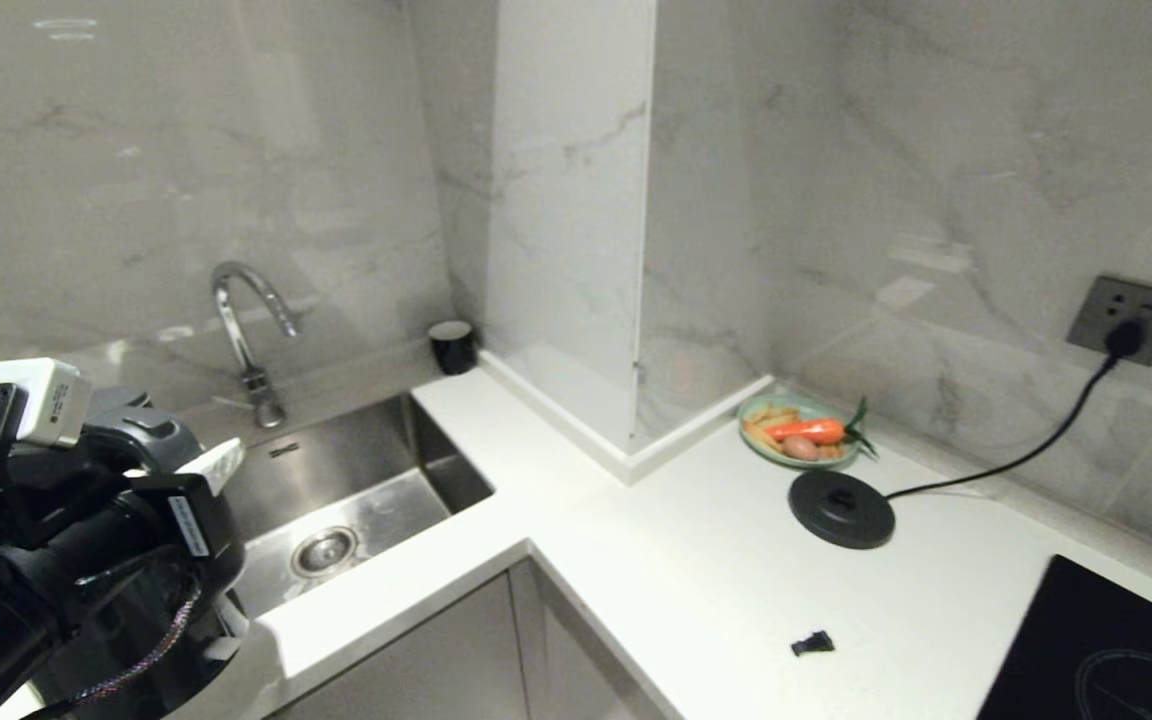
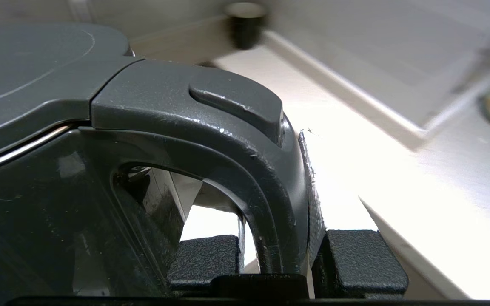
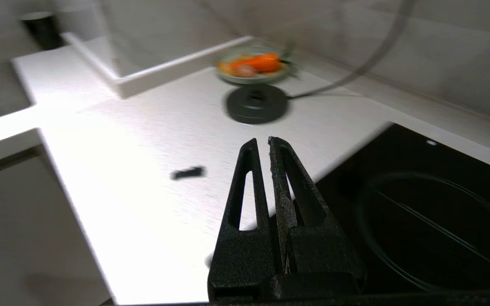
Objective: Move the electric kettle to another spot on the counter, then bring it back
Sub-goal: Place it by the sink
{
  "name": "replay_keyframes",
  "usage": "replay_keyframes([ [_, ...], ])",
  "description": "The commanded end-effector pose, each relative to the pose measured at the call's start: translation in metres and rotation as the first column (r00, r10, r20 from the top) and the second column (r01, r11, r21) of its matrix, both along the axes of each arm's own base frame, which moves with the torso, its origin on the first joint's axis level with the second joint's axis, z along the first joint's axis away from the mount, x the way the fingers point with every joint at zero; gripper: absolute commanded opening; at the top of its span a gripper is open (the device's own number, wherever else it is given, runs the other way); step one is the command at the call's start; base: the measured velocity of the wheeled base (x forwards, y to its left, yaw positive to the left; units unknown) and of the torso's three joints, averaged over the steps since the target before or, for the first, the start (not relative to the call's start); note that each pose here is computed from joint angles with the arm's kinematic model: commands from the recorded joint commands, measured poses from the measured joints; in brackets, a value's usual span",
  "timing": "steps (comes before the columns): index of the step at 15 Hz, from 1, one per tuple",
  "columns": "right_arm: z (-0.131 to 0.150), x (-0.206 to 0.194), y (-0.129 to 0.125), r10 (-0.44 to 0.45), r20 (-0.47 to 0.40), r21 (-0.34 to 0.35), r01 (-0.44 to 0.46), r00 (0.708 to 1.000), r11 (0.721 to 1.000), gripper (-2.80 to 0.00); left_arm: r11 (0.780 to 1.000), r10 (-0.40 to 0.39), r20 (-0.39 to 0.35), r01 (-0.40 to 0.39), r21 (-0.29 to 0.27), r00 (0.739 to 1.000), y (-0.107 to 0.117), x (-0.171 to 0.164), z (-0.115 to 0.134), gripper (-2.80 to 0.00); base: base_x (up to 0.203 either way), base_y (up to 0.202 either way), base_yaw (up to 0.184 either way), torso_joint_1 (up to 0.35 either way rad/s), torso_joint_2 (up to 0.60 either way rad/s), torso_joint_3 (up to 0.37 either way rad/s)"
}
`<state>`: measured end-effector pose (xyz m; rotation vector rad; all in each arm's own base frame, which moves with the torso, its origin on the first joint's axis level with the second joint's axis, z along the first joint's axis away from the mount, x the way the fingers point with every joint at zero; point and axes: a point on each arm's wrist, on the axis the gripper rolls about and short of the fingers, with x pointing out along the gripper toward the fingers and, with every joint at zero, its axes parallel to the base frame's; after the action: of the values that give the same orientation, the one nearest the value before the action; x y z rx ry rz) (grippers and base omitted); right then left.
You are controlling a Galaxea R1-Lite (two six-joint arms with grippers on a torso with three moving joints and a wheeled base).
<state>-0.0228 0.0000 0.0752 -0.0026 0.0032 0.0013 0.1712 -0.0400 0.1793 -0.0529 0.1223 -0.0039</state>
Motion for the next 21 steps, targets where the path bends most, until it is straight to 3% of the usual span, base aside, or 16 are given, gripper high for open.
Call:
replay_keyframes([
  [1,0.0,0.0,0.0,0.0,0.0,0.0,0.0,1.0,1.0,-2.8,1.0,0.002,0.006,-0.002,-0.002,1.0,0.0,0.0,0.001,-2.8,-0.001,-0.009,0.174,0.004,0.01,0.0],
  [5,0.0,0.0,0.0,0.0,0.0,0.0,0.0,1.0,1.0,-2.8,1.0,0.0,0.006,0.0,-0.004,1.0,0.0,0.0,0.001,-2.8,-0.001,-0.004,0.128,0.003,0.0,0.001],
  [9,0.0,0.0,0.0,0.0,0.0,0.0,0.0,1.0,1.0,-2.8,1.0,0.003,0.008,-0.003,-0.005,1.0,0.0,0.0,0.001,-2.8,0.0,0.0,0.0,0.0,0.0,0.0],
  [17,0.0,0.0,0.0,0.0,0.0,0.0,0.0,1.0,1.0,-2.8,1.0,0.006,0.008,-0.006,-0.008,1.0,0.0,0.002,0.002,-2.8,0.141,0.0,0.003,0.011,0.0,-0.001],
  [21,0.0,0.0,0.0,0.0,0.0,0.0,0.0,1.0,1.0,-2.8,0.995,0.098,-0.018,-0.098,0.002,0.995,0.015,0.018,-0.001,-2.8,0.0,0.0,0.0,0.0,0.0,0.0],
])
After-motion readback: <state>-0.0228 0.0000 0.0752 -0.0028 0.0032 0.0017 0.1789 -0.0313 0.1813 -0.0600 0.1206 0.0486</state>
